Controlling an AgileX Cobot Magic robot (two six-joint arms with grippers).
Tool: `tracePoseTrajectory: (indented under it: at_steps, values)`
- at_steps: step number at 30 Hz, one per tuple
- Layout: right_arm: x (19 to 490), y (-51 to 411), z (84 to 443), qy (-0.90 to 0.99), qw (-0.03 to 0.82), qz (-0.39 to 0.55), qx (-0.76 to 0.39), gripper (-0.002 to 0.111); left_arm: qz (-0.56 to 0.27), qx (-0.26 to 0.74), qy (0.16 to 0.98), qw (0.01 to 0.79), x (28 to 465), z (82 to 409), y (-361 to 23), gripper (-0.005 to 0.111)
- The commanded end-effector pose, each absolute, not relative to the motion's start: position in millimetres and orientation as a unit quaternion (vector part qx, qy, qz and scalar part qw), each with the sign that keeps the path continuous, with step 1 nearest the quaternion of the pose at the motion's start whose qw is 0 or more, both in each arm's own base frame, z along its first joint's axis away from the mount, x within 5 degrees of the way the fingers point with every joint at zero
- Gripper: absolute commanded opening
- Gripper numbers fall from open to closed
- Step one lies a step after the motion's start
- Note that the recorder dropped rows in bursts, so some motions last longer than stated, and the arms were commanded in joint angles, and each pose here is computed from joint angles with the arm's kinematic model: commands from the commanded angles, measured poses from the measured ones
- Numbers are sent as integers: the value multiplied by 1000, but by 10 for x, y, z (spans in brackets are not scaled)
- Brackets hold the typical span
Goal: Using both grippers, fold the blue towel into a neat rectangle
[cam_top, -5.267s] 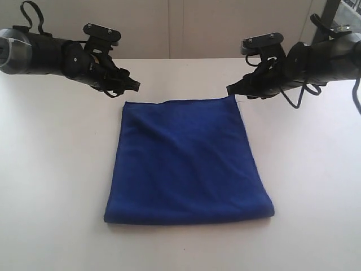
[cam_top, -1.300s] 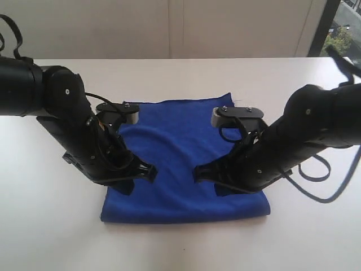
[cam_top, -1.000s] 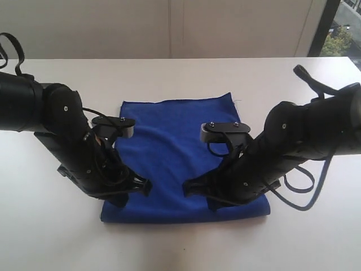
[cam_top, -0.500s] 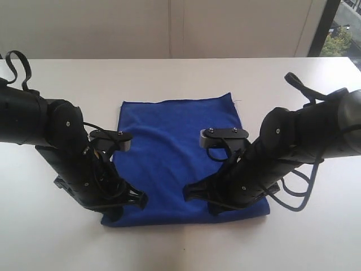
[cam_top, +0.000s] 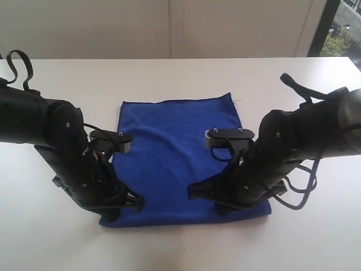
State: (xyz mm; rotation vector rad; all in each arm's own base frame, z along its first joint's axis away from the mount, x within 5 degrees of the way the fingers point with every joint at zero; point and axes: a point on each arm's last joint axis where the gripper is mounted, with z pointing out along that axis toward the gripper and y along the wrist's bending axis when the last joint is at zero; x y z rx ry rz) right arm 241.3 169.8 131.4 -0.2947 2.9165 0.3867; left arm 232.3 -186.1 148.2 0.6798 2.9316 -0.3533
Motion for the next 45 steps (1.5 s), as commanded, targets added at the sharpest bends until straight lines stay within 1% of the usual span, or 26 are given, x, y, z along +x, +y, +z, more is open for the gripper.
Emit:
tracePoseTrajectory:
  at_steps: [1, 9, 16, 19, 28, 45]
  values:
    - [2379, 1597, 1273, 988, 71, 75, -117, 0, -110, 228, 967, 36, 2266, 1462, -1842, 0]
    - [2369, 1469, 1387, 989, 80, 16, -126, 0, -110, 228, 967, 35, 2265, 1462, -1842, 0]
    - [2318, 1306, 1324, 984, 70, -57, -155, 0, -110, 228, 967, 35, 2265, 1462, -1842, 0]
    - [2313, 1267, 1313, 985, 73, -74, -141, 0, -110, 228, 967, 35, 2265, 1462, -1842, 0]
    - [2306, 1264, 1312, 986, 70, -74, -130, 0, -92, 249, 964, 33, 2266, 1455, -1810, 0]
    - [2243, 1330, 1298, 992, 42, -35, -113, 0, -78, 265, 960, 41, 2282, 1452, -1791, 0]
